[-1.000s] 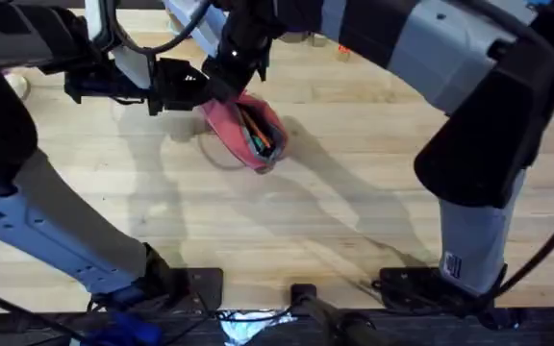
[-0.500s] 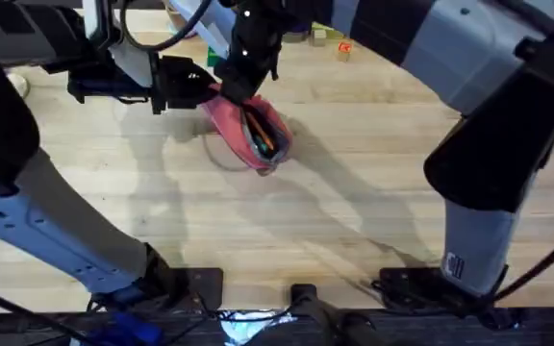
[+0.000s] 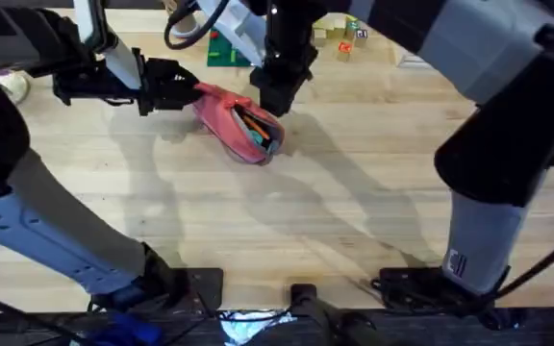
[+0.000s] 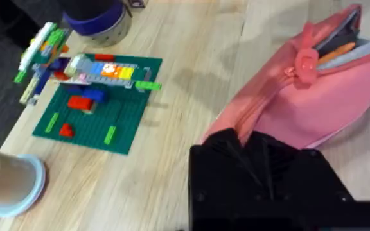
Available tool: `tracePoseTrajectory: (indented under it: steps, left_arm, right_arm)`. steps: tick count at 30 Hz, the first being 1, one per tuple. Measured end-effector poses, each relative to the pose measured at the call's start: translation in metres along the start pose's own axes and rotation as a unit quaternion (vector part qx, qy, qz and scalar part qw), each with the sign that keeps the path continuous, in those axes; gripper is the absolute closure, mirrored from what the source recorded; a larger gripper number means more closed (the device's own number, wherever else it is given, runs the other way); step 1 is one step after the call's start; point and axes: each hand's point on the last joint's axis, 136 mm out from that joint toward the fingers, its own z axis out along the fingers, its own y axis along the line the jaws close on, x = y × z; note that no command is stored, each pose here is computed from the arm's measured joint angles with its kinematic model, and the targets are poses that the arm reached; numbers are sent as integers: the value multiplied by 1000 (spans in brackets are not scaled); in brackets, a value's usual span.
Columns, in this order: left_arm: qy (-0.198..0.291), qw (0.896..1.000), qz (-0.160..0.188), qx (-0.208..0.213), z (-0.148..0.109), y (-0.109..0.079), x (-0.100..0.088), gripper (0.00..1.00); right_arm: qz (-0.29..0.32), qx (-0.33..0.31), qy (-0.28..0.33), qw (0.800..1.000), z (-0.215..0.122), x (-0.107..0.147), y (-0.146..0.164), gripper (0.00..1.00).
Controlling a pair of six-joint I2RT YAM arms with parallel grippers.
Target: Unzip the bag, pick up the pens from the table one at a time and place them inside, then zip the bag closed.
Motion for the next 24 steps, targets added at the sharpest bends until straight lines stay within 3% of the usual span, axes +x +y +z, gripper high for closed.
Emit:
tracePoseTrajectory:
  steps: [15,24]
  left_arm:
    - [1,1000,1,-1,0,1,0,958]
    - [1,1000,1,-1,0,1,0,958]
  right_arm:
    - [38,7,-15,999,-16,2,-1,969]
    - [45,22,-73,996,-64,6,0,969]
